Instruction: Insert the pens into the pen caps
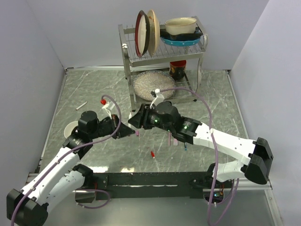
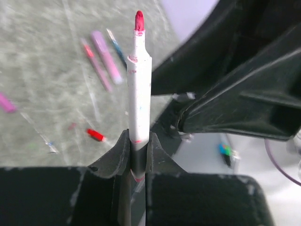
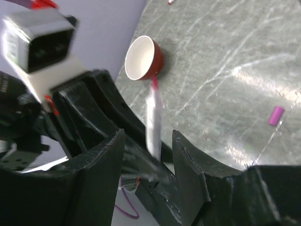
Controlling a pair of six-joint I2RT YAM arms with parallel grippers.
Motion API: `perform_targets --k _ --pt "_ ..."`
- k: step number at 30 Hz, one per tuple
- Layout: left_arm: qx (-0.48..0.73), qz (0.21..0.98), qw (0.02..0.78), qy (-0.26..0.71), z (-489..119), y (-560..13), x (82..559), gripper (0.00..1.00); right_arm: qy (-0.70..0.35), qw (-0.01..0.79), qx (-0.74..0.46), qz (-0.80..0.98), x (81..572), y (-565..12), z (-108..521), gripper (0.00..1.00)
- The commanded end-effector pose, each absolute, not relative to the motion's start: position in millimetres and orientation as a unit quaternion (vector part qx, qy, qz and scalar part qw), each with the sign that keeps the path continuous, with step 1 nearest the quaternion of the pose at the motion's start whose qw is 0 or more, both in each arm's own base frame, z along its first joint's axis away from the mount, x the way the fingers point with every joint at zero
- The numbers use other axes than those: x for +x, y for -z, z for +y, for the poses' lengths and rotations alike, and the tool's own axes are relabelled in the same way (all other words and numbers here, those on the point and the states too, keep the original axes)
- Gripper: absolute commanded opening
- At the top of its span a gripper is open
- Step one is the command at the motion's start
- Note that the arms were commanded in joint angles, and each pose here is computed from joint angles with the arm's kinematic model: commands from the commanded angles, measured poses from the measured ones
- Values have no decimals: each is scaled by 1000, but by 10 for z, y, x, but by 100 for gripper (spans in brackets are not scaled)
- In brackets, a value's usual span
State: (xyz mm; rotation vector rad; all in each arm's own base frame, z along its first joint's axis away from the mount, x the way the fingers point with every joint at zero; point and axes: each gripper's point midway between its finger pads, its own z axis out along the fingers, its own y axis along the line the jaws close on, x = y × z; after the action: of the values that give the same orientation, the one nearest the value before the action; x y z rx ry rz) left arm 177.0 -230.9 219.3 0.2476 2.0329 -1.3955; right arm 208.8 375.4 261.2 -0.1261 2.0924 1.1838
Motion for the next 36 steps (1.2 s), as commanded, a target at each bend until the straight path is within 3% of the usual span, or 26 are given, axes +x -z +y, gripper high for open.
perform_targets --k 1,9,16,23,36 --pt "114 786 395 462 -2132 -2352 1927 1 -438 384 6 813 2191 -2808 3583 53" --pt "40 839 447 308 -1625 -2257 2209 1 -337 356 73 868 2543 -2202 3433 48" --pt "48 816 476 324 -1621 -2367 2159 1 -255 292 44 921 2906 -1374 3463 44" --pt "33 791 519 323 -1503 -2547 2106 1 -210 261 -21 942 3099 -1001 3693 37" --pt "23 778 540 320 -1429 -2645 2086 1 -124 211 -64 967 2908 -440 3772 32"
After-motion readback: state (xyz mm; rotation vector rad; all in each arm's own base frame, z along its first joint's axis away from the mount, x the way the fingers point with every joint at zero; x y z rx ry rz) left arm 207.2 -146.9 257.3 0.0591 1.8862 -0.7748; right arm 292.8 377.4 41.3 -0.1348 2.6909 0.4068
